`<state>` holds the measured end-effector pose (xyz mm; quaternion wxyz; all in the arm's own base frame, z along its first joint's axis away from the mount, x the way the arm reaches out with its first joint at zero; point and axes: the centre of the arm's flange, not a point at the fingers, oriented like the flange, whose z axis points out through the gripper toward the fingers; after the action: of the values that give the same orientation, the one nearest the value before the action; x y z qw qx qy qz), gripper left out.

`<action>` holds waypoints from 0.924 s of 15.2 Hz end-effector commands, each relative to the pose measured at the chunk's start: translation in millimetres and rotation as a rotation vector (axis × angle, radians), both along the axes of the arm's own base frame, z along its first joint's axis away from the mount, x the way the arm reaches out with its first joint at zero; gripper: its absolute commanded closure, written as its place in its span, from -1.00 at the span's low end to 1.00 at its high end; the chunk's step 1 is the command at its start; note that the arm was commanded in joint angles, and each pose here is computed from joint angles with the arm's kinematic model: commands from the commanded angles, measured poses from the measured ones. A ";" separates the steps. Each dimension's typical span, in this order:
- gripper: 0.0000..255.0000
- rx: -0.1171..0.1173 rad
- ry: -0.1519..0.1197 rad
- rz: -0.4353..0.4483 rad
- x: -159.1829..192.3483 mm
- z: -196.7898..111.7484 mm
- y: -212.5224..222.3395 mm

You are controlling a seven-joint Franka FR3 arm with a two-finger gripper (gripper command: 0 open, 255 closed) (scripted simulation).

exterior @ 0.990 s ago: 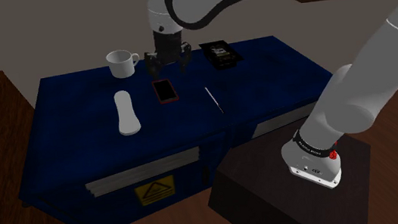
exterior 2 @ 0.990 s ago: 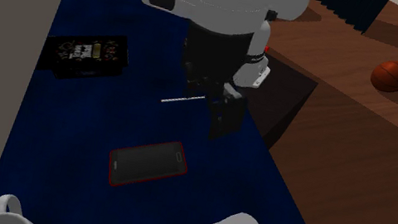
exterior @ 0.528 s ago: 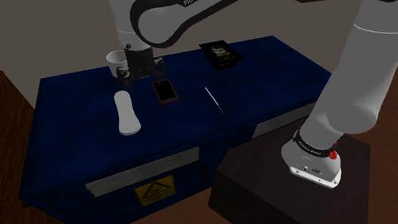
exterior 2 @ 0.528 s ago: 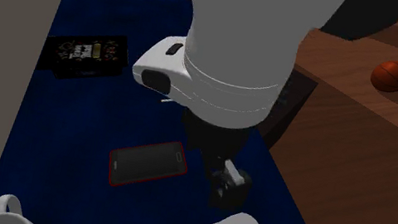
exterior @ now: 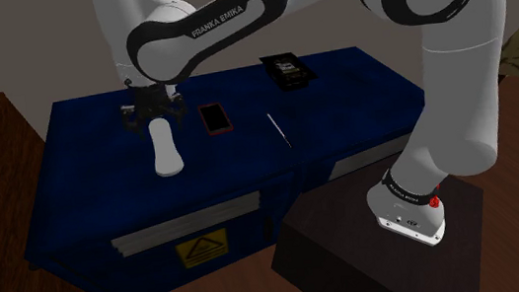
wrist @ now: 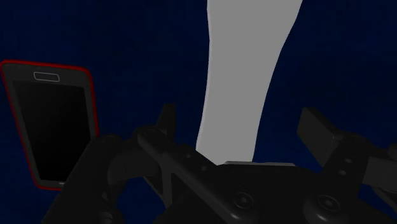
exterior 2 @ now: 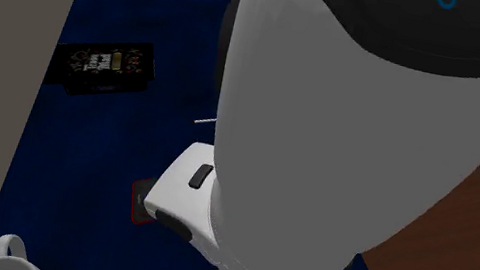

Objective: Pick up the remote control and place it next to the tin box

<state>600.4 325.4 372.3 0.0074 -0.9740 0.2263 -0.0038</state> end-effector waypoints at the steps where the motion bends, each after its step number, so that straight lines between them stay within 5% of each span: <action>1: -1.00 0.000 0.000 -0.003 2.4 -9.3 2.7; 6: -1.00 0.000 0.000 -0.003 2.7 -38.8 3.1; 14: -1.00 0.000 0.000 -0.003 2.7 -38.7 3.1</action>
<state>603.1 328.5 333.6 0.0075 -0.9737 0.2275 -0.0039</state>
